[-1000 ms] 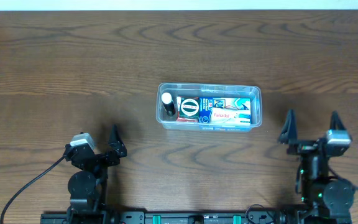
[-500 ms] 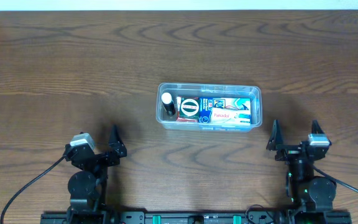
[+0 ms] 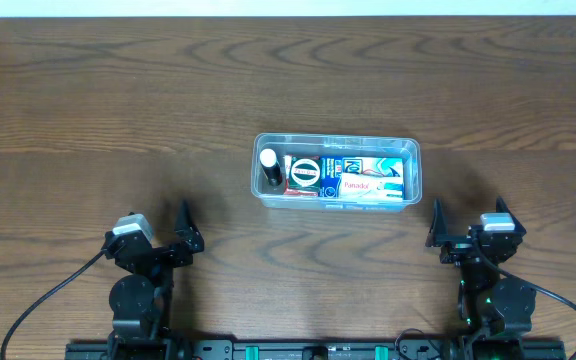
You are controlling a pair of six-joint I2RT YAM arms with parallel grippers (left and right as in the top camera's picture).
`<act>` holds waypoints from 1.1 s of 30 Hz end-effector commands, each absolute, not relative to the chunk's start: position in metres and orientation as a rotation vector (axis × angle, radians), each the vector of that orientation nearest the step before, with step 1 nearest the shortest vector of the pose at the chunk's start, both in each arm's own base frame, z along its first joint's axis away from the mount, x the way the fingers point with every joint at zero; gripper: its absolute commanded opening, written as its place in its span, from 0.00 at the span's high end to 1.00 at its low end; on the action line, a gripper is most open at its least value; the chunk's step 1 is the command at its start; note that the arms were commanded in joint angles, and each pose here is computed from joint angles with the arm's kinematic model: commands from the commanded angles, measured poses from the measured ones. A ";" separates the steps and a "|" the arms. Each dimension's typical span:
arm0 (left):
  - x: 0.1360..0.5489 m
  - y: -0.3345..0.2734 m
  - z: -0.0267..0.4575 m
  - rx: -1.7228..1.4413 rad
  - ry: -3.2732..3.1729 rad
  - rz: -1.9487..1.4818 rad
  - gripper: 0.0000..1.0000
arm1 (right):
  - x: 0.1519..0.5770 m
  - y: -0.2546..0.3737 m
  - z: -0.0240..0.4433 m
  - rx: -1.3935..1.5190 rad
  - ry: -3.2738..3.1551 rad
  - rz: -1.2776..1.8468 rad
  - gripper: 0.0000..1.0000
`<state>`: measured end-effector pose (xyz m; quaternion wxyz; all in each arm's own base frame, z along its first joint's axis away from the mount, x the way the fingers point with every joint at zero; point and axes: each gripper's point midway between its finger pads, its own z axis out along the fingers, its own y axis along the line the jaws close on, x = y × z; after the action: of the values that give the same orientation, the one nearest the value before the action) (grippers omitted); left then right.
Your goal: Pack container
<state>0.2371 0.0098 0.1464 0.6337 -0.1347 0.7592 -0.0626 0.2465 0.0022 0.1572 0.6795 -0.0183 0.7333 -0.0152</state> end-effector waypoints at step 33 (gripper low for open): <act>0.235 0.010 0.131 -0.299 1.783 -0.123 0.02 | 0.246 0.006 0.157 -0.079 1.643 -0.045 0.01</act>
<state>0.2371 0.0098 0.1464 0.6337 -0.1347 0.7592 -0.0626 0.2465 0.0027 0.1572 0.6794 -0.0255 0.7330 -0.0200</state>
